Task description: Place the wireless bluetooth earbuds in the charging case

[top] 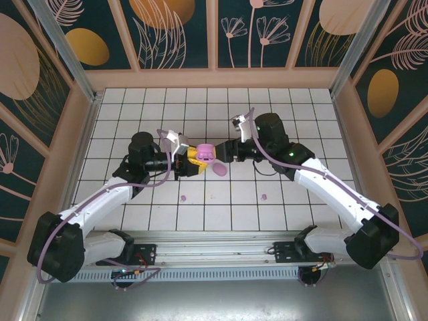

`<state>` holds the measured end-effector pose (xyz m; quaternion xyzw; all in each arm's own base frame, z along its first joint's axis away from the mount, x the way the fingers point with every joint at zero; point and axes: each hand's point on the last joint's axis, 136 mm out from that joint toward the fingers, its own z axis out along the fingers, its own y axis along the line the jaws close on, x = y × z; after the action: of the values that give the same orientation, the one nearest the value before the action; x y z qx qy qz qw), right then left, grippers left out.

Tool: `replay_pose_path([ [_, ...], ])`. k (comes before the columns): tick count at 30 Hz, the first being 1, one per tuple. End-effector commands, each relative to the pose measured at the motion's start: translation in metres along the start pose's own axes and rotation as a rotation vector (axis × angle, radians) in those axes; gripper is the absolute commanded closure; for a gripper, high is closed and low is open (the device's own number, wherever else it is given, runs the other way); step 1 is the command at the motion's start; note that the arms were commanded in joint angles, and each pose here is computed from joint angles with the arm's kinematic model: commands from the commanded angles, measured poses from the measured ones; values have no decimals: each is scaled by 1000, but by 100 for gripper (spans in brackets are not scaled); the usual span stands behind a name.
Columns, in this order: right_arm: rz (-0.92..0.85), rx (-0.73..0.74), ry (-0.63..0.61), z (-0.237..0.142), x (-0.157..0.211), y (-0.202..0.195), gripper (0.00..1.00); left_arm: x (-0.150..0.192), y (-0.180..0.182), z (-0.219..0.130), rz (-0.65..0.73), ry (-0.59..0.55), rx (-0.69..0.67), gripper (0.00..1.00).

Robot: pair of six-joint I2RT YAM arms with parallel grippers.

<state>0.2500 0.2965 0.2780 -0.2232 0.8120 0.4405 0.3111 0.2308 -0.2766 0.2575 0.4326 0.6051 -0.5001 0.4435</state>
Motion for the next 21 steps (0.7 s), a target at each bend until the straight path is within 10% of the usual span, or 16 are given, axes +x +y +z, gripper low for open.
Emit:
replay_pose_path([
  [1,-13,-43,-42,-11,-8,12,36,-2,-6,2,22,-8,44,99],
  [21,23,-16,-70,6,-12,3,37,-5,-11,2,21,-27,76,100],
])
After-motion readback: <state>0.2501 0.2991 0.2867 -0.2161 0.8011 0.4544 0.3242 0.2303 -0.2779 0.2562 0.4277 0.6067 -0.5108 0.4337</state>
